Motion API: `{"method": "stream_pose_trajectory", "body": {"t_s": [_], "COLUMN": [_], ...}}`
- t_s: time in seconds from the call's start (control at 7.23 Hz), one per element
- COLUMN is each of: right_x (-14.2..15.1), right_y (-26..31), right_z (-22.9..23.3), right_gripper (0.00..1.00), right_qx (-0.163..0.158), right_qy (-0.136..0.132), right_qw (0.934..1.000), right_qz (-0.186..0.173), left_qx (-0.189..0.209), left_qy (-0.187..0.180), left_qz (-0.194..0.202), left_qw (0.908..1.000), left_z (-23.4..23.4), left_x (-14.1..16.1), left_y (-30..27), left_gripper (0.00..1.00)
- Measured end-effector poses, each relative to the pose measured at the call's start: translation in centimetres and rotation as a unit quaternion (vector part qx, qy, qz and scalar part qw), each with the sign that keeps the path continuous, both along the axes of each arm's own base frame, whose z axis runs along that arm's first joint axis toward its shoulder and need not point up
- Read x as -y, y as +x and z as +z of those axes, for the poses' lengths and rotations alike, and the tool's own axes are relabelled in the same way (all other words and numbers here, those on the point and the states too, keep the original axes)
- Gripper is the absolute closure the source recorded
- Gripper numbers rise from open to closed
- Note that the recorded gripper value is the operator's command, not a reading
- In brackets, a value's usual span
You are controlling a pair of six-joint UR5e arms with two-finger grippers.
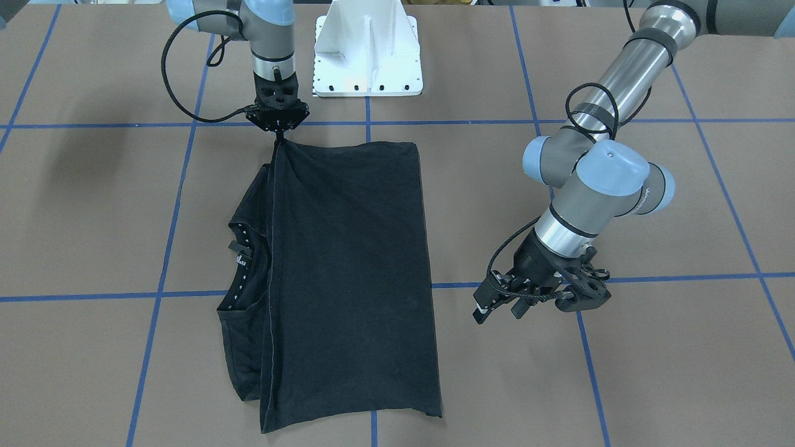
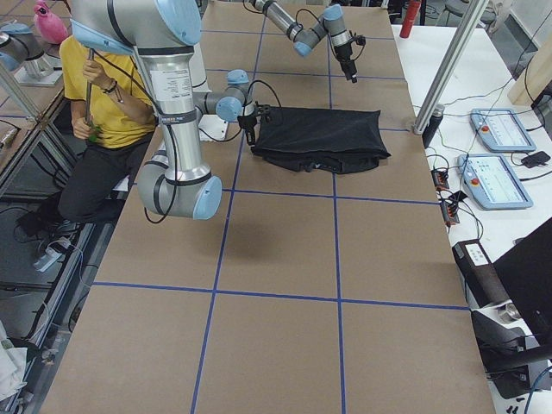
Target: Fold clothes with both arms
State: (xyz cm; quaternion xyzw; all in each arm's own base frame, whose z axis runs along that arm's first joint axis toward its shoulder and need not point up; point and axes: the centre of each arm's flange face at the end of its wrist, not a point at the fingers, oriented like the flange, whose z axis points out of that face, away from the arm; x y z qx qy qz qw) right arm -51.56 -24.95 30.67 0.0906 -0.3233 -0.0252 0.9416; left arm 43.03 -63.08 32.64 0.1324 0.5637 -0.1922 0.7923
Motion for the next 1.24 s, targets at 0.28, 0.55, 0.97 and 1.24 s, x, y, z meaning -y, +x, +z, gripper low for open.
{"method": "stream_pose_trajectory", "body": {"t_s": [0.28,0.55,0.97,1.24], "right_x": [1.3,2.1,4.2,5.4], "right_y": [1.8,2.7,1.9,1.4], "right_z": [-1.5,-2.7,-1.3,0.2], "right_gripper": [0.0,0.0,0.04,0.06], "right_qx": [0.027,0.076,0.128,0.129], "right_qy": [-0.029,-0.12,-0.23,-0.261], "right_qw": [0.9988,0.9782,0.9074,0.8748], "right_qz": [0.03,0.152,0.328,0.388], "left_qx": [0.0,0.0,0.0,-0.001], "left_qy": [0.0,0.0,0.0,0.001], "left_qz": [0.002,0.003,0.004,0.004], "left_qw": [1.0,1.0,1.0,1.0], "left_z": [0.0,0.0,-0.1,-0.2], "left_x": [-0.2,-0.3,-0.3,-0.3], "left_y": [0.3,0.5,0.5,0.5], "left_gripper": [0.08,0.08,0.08,0.08]}}
